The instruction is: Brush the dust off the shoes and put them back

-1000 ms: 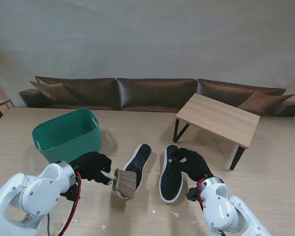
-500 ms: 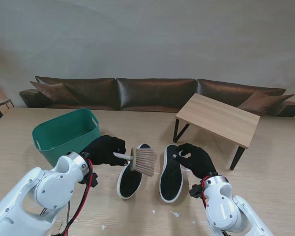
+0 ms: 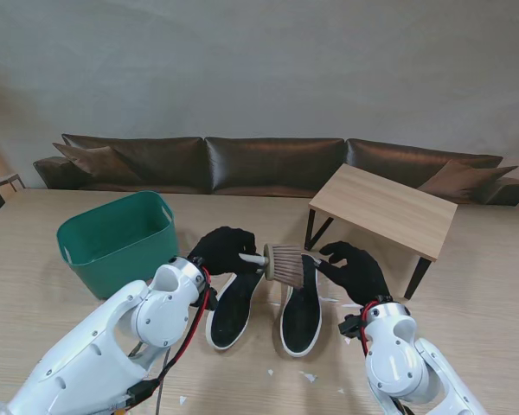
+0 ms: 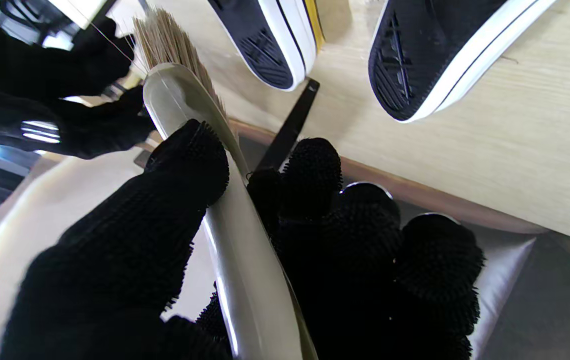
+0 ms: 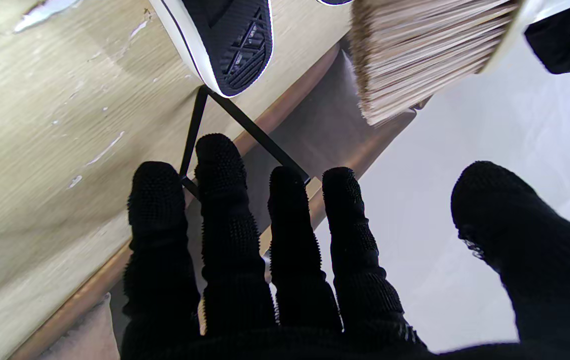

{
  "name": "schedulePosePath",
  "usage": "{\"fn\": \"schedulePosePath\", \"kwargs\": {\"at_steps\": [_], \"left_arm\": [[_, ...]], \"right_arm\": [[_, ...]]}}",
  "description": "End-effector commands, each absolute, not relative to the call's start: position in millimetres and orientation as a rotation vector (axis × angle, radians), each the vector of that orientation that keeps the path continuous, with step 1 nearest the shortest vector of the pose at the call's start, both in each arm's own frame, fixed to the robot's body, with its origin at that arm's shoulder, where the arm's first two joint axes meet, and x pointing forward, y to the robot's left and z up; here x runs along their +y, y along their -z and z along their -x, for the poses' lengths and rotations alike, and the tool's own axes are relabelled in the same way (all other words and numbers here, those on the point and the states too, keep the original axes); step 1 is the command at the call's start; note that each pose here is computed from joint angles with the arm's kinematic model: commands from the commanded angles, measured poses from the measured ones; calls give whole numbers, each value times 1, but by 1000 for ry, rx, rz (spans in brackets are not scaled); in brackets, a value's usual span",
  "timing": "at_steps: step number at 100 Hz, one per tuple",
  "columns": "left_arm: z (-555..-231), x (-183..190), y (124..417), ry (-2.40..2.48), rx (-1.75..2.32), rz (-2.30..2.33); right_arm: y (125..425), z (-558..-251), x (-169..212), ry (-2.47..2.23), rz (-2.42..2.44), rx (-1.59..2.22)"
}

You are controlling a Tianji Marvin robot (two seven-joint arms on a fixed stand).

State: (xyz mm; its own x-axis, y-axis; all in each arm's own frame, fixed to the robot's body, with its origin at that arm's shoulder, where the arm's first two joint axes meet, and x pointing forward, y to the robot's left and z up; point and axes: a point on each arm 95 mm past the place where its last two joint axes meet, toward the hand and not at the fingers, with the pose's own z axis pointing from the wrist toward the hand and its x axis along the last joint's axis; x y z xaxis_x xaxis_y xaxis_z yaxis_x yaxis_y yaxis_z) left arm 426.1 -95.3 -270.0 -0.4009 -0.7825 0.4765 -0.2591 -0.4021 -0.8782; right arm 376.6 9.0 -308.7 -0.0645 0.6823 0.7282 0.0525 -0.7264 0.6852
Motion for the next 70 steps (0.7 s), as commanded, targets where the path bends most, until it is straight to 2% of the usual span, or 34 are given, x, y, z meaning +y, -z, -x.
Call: {"fn": "schedulePosePath", "kwargs": {"at_steps": [1,42,70], "left_arm": [[-431,-102,272,1853,1435,1443],[-461,-122,292,1831,1339,1485],[-467,-124,305,1782,1401,1529]], "right_arm": [[308,-376,12,-1849,-1773,791],[307,-377,11,-1843,-1785,781],[308,-378,10,-1840,-1792,779]]}}
